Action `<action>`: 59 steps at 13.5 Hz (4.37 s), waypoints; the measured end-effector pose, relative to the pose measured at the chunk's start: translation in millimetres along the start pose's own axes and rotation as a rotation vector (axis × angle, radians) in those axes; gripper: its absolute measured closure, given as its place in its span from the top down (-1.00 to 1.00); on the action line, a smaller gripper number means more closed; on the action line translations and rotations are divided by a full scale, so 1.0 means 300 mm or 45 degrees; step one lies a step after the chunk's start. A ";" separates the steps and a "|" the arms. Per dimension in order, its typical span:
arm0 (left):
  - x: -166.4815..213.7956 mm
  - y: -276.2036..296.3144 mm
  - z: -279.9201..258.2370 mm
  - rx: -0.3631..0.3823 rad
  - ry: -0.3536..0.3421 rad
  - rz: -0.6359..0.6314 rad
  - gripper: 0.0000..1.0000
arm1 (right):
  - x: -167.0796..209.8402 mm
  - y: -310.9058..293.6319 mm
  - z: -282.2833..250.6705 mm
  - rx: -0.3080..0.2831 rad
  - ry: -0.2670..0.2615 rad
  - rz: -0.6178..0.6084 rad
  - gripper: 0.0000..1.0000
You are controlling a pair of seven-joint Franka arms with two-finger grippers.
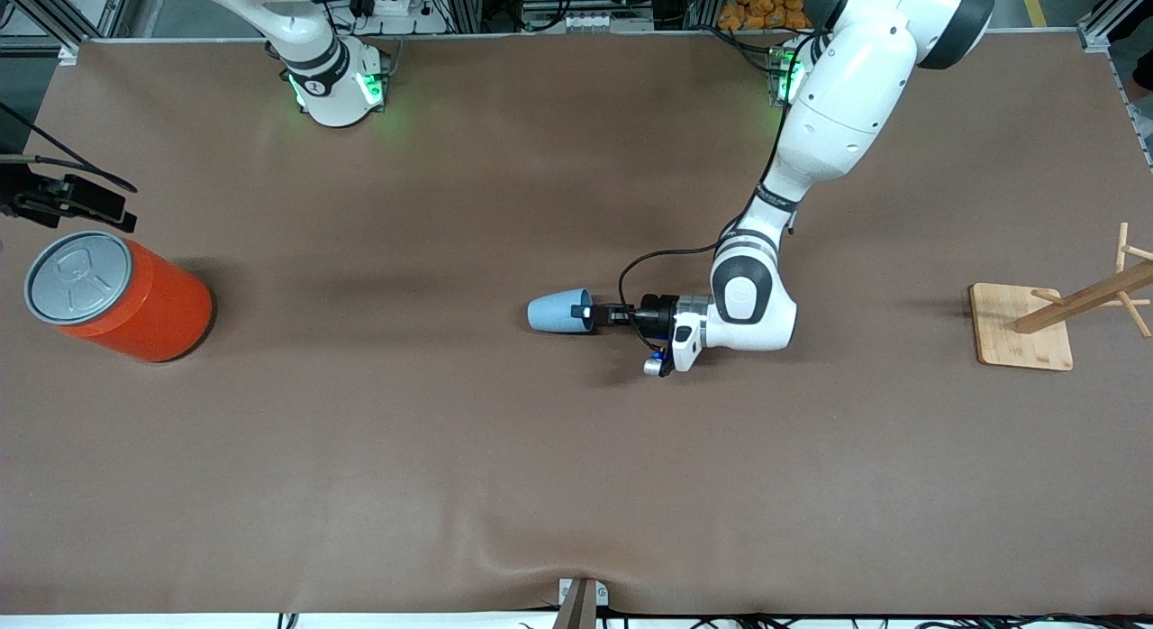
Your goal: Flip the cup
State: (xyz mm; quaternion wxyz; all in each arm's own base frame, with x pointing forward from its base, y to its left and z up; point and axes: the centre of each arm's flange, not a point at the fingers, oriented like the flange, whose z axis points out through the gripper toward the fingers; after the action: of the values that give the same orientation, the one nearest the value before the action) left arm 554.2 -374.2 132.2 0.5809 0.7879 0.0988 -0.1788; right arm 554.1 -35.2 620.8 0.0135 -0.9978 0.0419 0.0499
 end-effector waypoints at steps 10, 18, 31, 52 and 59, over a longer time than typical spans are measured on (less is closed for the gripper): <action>-0.132 0.692 -0.482 0.592 0.118 0.029 -0.90 | -0.019 -0.016 -0.017 0.000 0.008 -0.013 1.00; -0.261 0.576 -0.991 1.484 0.445 0.251 -0.90 | -0.026 -0.003 -0.010 -0.012 -0.019 -0.005 1.00; -0.305 0.111 -1.045 1.621 0.482 0.239 -0.90 | -0.018 -0.003 -0.021 -0.014 0.014 -0.005 1.00; -0.356 0.861 -1.296 1.600 0.614 0.273 1.00 | -0.018 -0.002 -0.027 -0.014 0.020 -0.005 1.00; -0.696 1.105 -1.455 1.620 0.612 0.249 1.00 | -0.018 -0.002 -0.028 -0.013 0.021 -0.005 1.00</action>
State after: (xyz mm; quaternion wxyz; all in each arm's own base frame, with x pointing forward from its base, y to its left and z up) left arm 556.1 -49.6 620.7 -0.0192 0.9989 0.0292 0.0311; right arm 549.6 -34.4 629.8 0.0079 -0.9983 0.0399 0.0417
